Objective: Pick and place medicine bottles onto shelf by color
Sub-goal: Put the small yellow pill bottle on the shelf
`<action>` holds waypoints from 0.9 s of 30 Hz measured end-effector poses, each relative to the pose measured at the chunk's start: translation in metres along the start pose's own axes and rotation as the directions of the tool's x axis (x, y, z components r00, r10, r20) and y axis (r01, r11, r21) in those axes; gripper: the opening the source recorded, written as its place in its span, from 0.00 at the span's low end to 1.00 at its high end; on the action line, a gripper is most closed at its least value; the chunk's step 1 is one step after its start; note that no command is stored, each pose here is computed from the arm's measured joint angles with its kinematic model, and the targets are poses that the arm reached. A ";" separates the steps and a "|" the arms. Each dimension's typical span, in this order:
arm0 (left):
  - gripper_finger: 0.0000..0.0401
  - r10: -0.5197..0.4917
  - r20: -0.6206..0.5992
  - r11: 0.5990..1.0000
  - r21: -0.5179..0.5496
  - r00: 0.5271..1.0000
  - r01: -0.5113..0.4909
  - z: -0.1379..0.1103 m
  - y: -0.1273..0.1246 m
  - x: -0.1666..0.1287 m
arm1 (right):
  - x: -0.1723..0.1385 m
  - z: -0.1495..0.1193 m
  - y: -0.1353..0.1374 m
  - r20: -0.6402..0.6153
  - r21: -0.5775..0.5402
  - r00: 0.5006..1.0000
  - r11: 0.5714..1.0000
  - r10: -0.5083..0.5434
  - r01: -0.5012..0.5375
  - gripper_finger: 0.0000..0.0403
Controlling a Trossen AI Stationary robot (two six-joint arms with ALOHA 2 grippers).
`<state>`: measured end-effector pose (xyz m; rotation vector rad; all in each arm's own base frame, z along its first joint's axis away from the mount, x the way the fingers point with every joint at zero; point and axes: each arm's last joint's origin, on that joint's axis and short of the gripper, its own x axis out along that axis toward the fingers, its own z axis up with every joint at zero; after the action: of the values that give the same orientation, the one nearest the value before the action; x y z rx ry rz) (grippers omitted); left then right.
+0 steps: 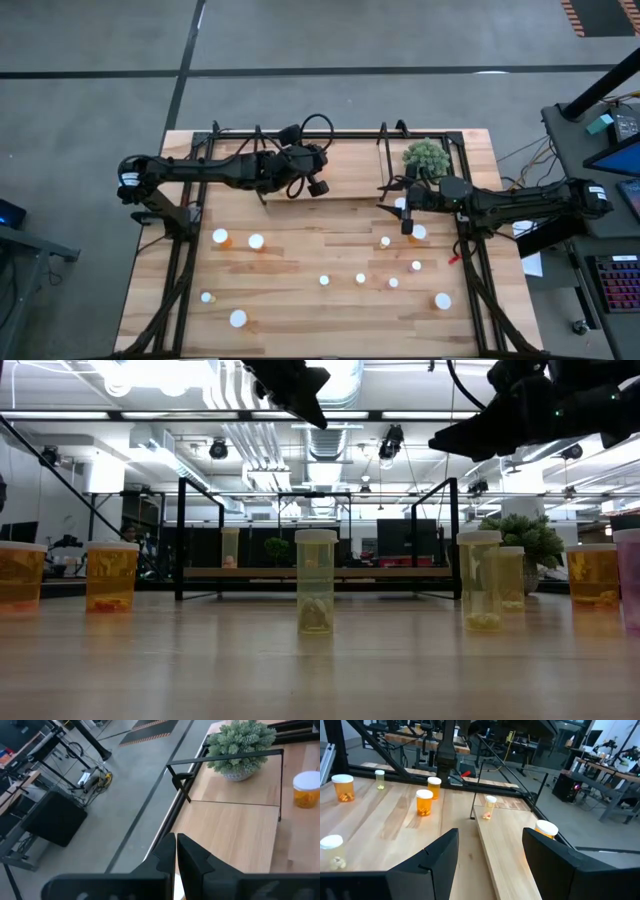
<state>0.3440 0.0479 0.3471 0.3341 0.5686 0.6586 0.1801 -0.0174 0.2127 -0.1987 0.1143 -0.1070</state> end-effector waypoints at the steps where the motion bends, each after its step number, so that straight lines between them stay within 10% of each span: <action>1: 0.00 0.000 -0.002 1.000 0.011 1.000 0.000 -0.001 0.000 0.000 | 0.000 0.000 0.000 0.000 0.003 1.000 1.000 0.000 0.000 0.52; 27: 0.00 0.011 0.045 1.000 0.023 0.999 -0.012 0.004 0.001 0.001 | 0.000 -0.003 0.001 -0.018 0.009 1.000 1.000 0.003 -0.003 0.52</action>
<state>0.3465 0.0486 0.3498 0.3733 0.5320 0.6548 0.1796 -0.0173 0.2093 -0.1888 0.1322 -0.1060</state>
